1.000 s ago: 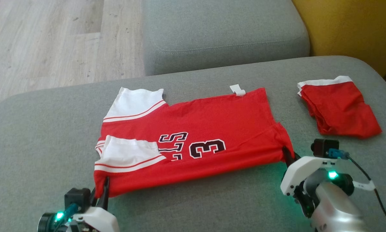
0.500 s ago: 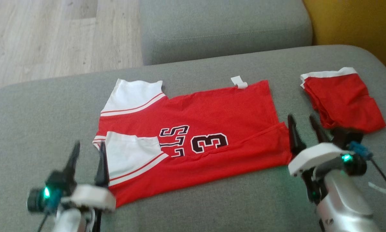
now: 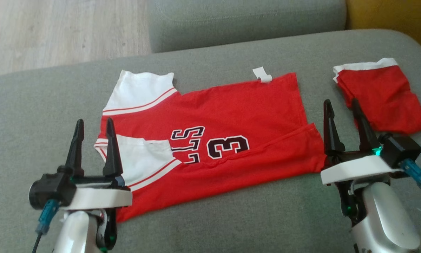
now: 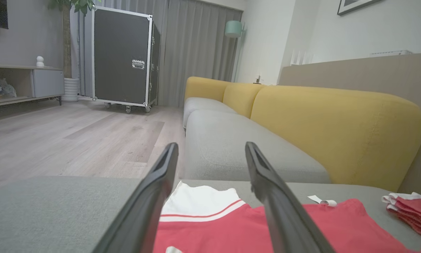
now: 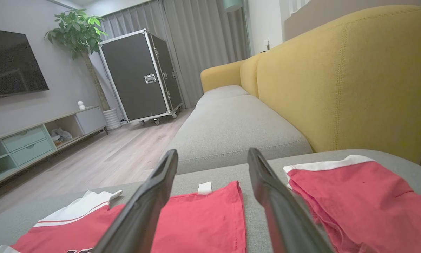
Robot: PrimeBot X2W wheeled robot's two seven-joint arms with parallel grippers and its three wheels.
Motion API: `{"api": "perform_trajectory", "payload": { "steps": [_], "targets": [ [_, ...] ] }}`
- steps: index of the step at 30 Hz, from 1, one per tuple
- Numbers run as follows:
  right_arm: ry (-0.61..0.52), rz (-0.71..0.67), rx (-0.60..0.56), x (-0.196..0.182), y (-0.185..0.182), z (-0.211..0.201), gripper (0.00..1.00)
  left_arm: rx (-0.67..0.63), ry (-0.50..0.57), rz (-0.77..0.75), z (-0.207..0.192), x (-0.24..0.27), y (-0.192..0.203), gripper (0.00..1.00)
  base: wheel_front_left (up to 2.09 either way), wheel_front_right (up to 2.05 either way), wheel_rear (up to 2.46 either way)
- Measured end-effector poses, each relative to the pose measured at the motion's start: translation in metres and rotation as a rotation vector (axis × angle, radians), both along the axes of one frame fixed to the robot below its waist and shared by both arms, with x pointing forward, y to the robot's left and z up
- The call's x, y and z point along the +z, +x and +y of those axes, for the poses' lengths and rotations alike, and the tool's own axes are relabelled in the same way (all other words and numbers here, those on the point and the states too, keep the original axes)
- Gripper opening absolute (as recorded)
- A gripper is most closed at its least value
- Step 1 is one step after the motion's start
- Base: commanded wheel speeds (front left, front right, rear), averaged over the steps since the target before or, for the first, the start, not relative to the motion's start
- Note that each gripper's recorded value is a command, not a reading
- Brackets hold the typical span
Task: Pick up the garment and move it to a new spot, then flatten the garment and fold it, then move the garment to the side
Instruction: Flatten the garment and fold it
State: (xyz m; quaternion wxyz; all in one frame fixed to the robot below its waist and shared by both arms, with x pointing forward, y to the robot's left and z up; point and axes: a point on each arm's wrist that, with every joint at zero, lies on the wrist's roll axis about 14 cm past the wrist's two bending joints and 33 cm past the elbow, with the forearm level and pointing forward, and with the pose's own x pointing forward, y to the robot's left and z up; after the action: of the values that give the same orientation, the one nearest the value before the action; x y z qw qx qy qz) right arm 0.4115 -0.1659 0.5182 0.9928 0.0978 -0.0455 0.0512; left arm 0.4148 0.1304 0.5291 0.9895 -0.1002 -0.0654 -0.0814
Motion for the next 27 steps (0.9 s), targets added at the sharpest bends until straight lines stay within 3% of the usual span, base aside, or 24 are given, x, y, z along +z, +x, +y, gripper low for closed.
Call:
{"api": "perform_trajectory", "payload": {
  "steps": [6, 13, 17, 27],
  "targets": [
    [-0.002, 0.007, -0.002, -0.005, 0.011, -0.001, 1.0, -0.049, 0.077, 0.104, -0.003, -0.032, 0.025, 1.0, 0.0, 0.0, 0.0],
    [-0.05, -0.002, 0.038, -0.006, 0.046, 0.011, 1.0, -0.106, 0.305, 0.309, 0.019, -0.051, 0.11, 1.0, 0.0, 0.0, 0.0],
    [-0.061, 0.012, 0.033, -0.013, 0.058, 0.006, 1.0, -0.169, 0.394, 0.423, 0.01, -0.069, 0.138, 1.0, 0.0, 0.0, 0.0],
    [-0.059, 0.016, 0.012, -0.02, 0.077, -0.008, 1.0, -0.23, 0.5, 0.673, 0.01, -0.121, 0.188, 1.0, 0.0, 0.0, 0.0]
  ]
}}
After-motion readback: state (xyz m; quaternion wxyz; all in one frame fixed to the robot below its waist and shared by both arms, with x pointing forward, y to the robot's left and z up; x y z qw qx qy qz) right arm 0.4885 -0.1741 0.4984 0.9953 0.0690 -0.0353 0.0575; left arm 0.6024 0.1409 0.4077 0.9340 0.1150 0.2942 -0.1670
